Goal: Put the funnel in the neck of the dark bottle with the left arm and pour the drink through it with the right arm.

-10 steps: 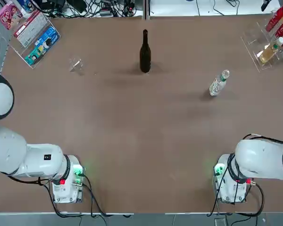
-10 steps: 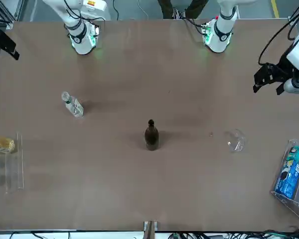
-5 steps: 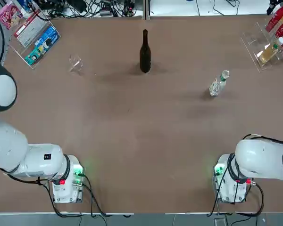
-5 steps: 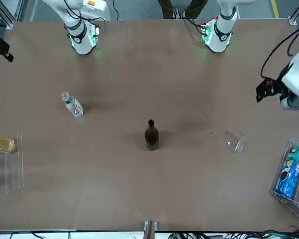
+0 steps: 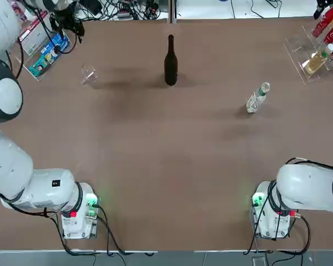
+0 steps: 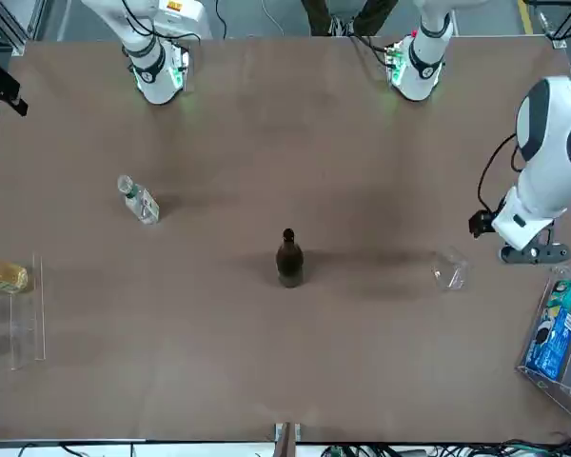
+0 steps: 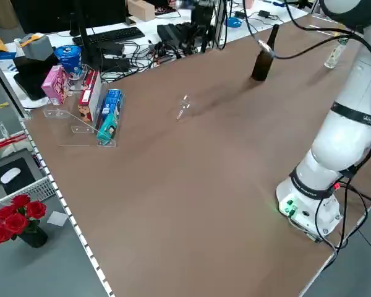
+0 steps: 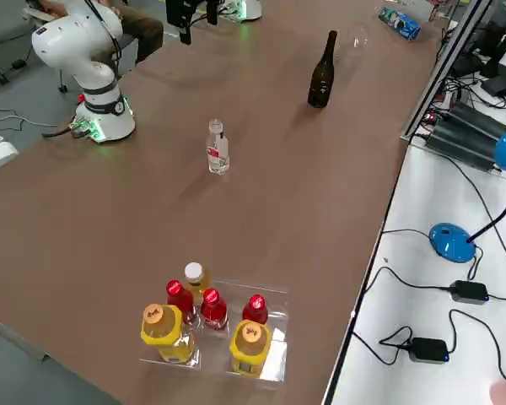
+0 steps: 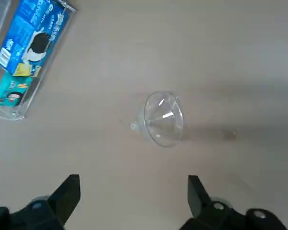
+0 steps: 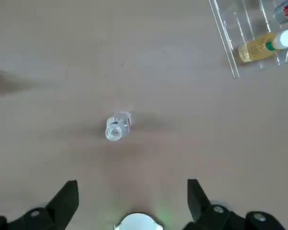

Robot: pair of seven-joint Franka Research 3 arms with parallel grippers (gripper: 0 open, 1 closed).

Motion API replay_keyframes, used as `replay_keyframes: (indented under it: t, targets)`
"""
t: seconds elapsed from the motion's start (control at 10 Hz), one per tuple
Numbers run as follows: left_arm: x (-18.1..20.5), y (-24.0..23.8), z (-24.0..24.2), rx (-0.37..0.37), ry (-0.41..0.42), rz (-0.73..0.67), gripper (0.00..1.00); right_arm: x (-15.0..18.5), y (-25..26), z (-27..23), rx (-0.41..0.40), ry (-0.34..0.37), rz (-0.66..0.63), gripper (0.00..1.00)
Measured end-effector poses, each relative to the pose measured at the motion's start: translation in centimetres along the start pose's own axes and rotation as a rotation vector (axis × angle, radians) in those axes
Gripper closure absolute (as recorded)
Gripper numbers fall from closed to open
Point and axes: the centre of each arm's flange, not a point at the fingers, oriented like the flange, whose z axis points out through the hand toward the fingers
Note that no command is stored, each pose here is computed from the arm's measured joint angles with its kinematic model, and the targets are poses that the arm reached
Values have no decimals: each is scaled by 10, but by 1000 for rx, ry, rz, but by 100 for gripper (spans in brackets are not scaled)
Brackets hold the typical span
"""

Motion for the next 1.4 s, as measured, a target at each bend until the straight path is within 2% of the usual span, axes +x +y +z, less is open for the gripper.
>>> replay_keyframes:
  t: [0.1, 0.2, 0.4, 0.6, 0.9, 1.1, 1.2, 1.3, 1.4]
  targets:
    - [5, -1, 27, 5, 0, -39, 1, -1, 0, 0, 0, -4, -2, 0]
    - [13, 3, 55, 46, 7, -78, 1, -1, 0, 0, 1, -8, -12, 0]
    - [24, 15, 106, 175, 18, -140, 1, -2, 4, 0, 2, -7, -70, 0]
    - [25, 24, 142, 250, 14, -210, 3, -2, 6, 0, 3, -7, -85, 0]
    - [24, 36, 158, 256, 3, -238, 7, -3, 8, -1, 4, -5, -87, 0]
    - [23, 47, 163, 259, 1, -234, 12, -3, 12, -1, 5, -2, -126, 0]
    - [23, 47, 165, 259, -2, -234, 19, -3, 17, -1, 8, 0, -156, 0]
    - [22, 46, 167, 261, -6, -233, 37, -4, 20, -1, 9, 1, -201, 0]
    - [20, 46, 169, 263, -12, -231, 52, -4, 23, -1, 11, 3, -261, 0]
